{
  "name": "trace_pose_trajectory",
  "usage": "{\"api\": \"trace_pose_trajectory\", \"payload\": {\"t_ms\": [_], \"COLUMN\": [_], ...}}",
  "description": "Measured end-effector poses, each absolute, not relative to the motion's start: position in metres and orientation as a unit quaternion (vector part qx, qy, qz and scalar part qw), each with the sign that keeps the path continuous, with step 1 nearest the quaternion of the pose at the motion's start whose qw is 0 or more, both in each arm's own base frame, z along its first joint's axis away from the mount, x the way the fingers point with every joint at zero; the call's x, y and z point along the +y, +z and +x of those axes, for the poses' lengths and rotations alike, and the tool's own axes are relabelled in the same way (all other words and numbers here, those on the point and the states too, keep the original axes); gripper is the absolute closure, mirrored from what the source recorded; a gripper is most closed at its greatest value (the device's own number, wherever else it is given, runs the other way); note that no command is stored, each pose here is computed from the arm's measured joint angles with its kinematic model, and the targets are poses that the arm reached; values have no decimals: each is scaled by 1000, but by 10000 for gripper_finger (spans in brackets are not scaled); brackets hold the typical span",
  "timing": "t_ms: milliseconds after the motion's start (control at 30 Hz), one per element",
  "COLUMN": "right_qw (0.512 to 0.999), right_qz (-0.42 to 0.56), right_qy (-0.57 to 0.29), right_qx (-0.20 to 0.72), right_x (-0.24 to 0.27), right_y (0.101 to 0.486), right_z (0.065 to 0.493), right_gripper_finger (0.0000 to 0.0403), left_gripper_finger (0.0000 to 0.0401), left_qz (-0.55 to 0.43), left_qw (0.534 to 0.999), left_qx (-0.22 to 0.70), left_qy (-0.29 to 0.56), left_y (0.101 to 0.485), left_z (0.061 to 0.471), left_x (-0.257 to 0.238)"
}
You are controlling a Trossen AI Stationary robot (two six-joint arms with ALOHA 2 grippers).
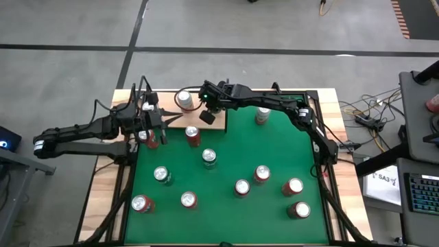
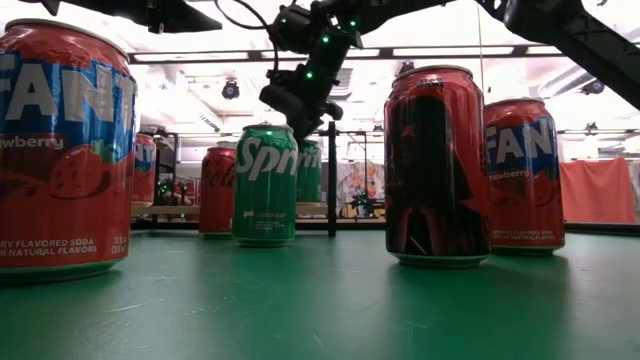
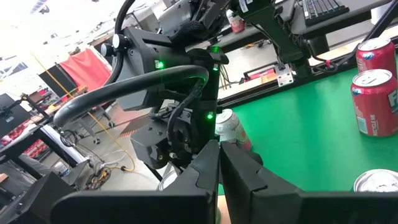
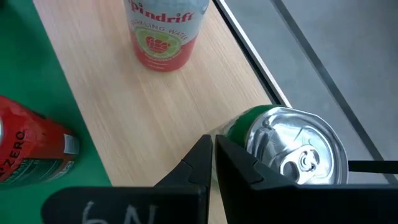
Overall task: Place canned beverage on shelf
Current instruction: Put the green soda can on the shelf
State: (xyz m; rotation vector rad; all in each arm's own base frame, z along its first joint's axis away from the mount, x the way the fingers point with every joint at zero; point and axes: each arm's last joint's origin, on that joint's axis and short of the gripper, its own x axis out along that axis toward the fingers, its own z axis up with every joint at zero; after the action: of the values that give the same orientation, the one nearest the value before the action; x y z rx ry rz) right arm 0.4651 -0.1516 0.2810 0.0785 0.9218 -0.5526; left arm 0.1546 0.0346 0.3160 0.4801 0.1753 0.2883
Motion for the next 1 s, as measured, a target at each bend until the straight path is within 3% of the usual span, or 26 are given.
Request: {"api": "trace_pose_trajectory", "payload": {"t_ms": [367,633,1000], "right_qw": [866,833,830], "right_qz": [40,72,76], "right_qy": [-249,-247,-268], "right_qx": [432,490,483], "right_x": [-134,-128,-154], "right_y": [294,294,287], "right_z": [466,453,452], "right_gripper_finger": [390,390,390], "left_gripper_finger": [401,401,401], "left_qz": [237,236,237], "left_qw": [957,957,957], "left_qx": [87,88,89], "left_qy": [142,142,141], "left_y": [316,316,315], "left_z": [155,154,154], "left_x": [35,35,35]}}
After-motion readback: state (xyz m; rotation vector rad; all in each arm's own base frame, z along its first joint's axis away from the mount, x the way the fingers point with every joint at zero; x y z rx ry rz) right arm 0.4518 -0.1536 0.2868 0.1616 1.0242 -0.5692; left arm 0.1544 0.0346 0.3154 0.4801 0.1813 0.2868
